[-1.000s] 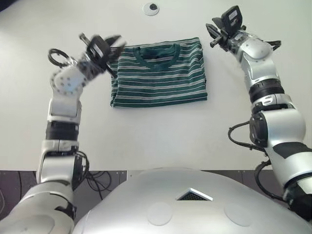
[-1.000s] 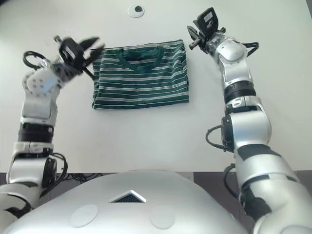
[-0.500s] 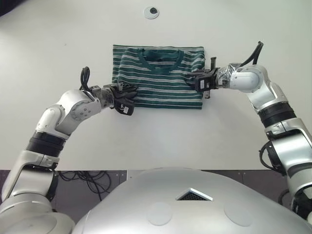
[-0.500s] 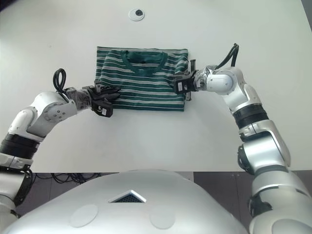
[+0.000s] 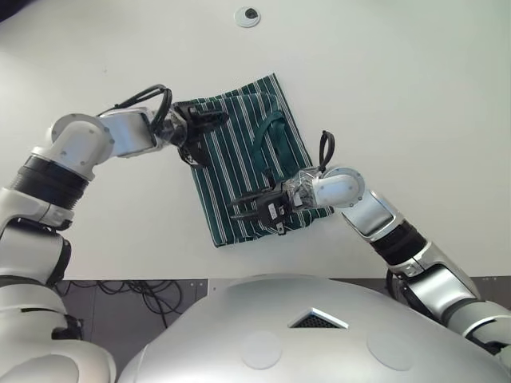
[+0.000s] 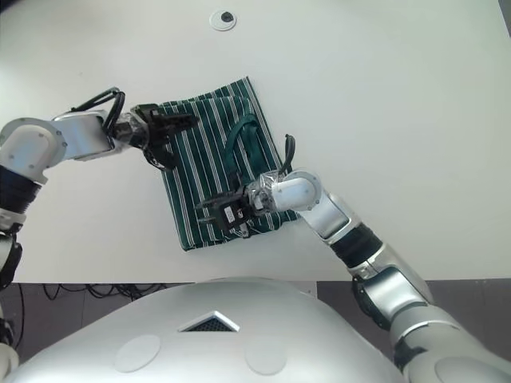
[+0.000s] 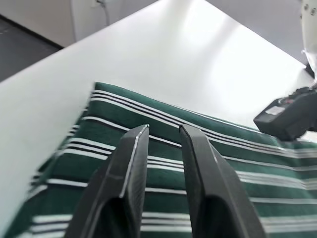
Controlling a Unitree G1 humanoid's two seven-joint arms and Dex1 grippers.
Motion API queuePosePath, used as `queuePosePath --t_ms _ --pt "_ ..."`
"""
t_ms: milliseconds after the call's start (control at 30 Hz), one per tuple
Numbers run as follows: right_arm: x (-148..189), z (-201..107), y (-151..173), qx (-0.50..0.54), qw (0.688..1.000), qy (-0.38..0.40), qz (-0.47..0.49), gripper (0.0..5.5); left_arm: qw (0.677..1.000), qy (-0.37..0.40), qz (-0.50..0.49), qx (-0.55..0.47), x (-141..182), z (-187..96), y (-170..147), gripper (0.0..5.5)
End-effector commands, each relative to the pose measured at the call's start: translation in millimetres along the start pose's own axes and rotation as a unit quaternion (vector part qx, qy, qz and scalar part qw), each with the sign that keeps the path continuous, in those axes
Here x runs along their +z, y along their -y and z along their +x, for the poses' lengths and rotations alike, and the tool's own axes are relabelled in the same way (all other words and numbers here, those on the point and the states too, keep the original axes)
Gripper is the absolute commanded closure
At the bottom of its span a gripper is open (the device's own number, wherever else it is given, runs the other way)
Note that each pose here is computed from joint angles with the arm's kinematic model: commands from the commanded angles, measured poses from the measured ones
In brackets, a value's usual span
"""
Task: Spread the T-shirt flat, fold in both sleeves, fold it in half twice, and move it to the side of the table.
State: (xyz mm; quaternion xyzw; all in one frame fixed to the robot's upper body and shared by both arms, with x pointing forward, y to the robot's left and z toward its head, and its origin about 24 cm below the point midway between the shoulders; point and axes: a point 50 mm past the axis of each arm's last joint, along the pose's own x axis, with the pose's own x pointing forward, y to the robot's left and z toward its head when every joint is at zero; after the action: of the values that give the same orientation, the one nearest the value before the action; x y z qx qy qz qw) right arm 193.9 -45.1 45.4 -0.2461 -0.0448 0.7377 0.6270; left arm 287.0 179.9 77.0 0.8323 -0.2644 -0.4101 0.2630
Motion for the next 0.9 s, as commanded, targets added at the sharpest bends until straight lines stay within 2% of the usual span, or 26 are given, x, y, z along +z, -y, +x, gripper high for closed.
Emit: queuePosePath --t_ms 33,133,200,300,367,400,533,633,700,767,900 --pt "-1 -45 16 -0.085 0.994 0.021 0.059 4.38 0.986 -0.084 -0.092 0.109 -29 -25 -16 4.58" --pt "-6 -93 19 -0.153 0.983 0.020 0.100 4.38 0.940 -0.161 -0.228 0.198 -42 -62 -20 4.58" --pt "-20 -132 11 -0.188 0.975 -0.024 0.118 4.38 0.897 -0.120 -0.367 0.217 -8 -84 -10 4.58" --pt "-32 -178 -6 -0.219 0.963 -0.081 0.136 4.38 0.839 -0.052 -0.511 0.179 50 -106 8 4.58" --pt "-35 -194 -22 -0.225 0.958 -0.100 0.147 4.38 0.808 -0.018 -0.574 0.132 88 -118 19 4.29" --pt "-36 -199 -34 -0.218 0.958 -0.111 0.151 4.18 0.795 0.004 -0.598 0.103 109 -122 23 4.11" --pt "-40 -197 -67 -0.152 0.965 -0.146 0.153 3.69 0.761 0.063 -0.646 0.027 162 -130 24 3.67" --pt "-42 -190 -81 -0.116 0.971 -0.167 0.125 3.20 0.759 0.068 -0.647 0.006 175 -133 26 3.25" --pt "-47 -180 -87 -0.089 0.975 -0.178 0.103 2.87 0.779 0.064 -0.624 -0.005 181 -132 31 3.07" --pt "-49 -166 -94 -0.070 0.980 -0.162 0.094 2.82 0.810 0.068 -0.582 -0.001 184 -128 31 3.07" --pt "-53 -148 -91 -0.067 0.986 -0.142 0.057 2.82 0.826 0.077 -0.558 0.027 192 -119 23 3.07"
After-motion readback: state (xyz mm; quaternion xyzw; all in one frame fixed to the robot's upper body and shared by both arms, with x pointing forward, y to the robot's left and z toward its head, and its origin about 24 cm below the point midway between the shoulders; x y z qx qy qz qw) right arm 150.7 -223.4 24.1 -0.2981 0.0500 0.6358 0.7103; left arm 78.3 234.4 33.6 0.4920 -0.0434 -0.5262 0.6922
